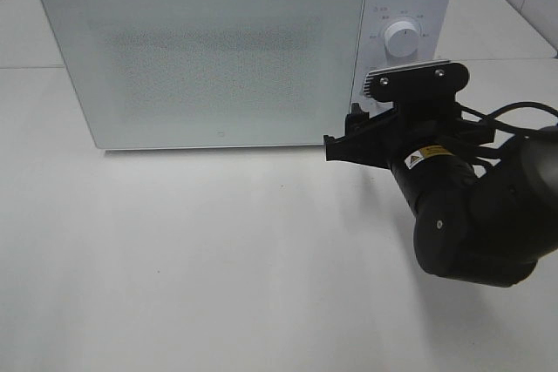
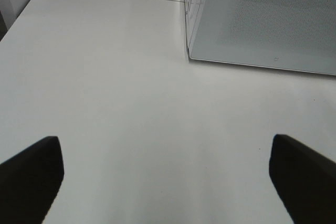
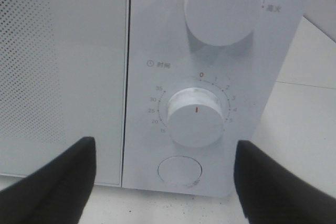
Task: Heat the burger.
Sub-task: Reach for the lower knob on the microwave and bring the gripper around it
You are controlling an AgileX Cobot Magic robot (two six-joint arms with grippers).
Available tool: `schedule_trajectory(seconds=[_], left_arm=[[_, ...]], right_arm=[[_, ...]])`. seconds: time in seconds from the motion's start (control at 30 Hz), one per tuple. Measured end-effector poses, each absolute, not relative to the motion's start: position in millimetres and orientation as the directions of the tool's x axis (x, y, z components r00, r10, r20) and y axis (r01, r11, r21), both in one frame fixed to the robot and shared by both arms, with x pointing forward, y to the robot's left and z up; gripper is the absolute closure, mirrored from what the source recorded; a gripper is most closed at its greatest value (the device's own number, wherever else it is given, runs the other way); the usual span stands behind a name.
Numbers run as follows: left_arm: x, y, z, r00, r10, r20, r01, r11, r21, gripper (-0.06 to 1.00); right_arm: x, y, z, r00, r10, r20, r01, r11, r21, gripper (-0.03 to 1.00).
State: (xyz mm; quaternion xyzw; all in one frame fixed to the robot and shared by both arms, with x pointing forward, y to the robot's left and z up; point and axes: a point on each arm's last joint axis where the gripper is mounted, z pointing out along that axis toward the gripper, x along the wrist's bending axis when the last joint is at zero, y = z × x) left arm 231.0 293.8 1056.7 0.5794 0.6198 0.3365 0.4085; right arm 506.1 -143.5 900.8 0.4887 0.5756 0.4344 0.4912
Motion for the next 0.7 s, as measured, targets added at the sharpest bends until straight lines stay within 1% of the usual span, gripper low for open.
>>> schedule_trajectory(seconds=[0.23,0.7], left_arm=[[231.0,293.8,1056.7,0.005,0.993,-0.116,0.443,0.102,0.891,-0.05],[231.0,293.8,1056.7,0.005,0.993,-0.116,0.443,0.102,0.891,-0.05]], right_arm=[[515.7,-138.8,896.2,-0.034,0.987,-0.154,0.133,0.157,0.979,0.25],[540.1,-147.7,903.6,0.032,0.991,-0.132,0.096,0.128,0.987,0.25]])
